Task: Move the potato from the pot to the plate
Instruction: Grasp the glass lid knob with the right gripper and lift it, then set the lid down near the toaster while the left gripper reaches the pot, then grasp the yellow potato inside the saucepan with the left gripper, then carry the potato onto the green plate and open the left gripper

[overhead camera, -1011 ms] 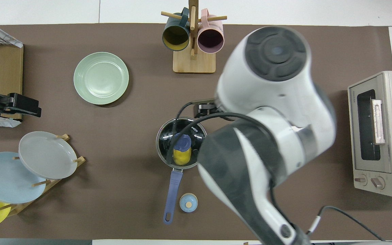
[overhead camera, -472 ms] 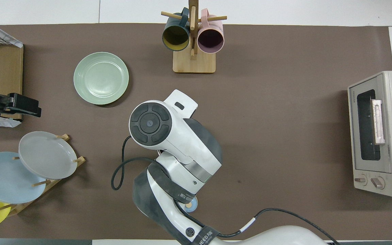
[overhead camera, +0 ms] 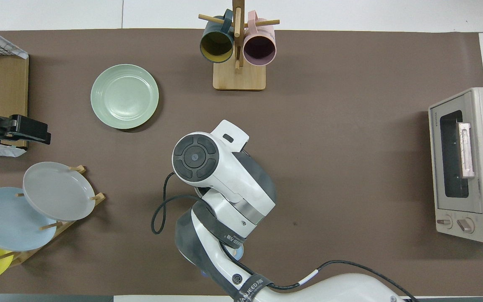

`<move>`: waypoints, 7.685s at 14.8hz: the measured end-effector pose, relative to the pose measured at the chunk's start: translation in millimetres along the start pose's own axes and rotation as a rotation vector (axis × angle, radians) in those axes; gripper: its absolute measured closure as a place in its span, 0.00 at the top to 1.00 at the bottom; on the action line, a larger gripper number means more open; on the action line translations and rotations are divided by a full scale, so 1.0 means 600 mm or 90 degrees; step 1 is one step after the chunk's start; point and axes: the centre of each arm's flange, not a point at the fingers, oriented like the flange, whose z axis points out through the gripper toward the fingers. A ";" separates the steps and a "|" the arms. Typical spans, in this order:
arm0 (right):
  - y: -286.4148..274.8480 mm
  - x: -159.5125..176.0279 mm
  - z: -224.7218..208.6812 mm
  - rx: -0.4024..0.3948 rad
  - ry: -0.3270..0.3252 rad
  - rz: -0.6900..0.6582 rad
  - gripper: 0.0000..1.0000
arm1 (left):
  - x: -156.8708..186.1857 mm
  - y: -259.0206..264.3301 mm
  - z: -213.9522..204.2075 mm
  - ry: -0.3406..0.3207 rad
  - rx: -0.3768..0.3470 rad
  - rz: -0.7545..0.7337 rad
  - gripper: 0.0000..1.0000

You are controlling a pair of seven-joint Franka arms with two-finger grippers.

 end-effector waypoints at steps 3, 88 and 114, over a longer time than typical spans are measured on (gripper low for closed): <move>-0.004 -0.008 -0.005 -0.003 -0.006 -0.005 1.00 | 0.000 0.000 0.000 0.000 0.000 0.000 1.00; 0.765 -0.016 -0.314 0.006 -0.085 0.078 1.00 | -0.016 0.514 0.311 -0.023 -0.029 -0.167 0.59; 0.769 -0.016 -0.316 0.006 -0.081 0.082 1.00 | 0.324 0.072 0.465 0.071 -0.003 -0.058 0.87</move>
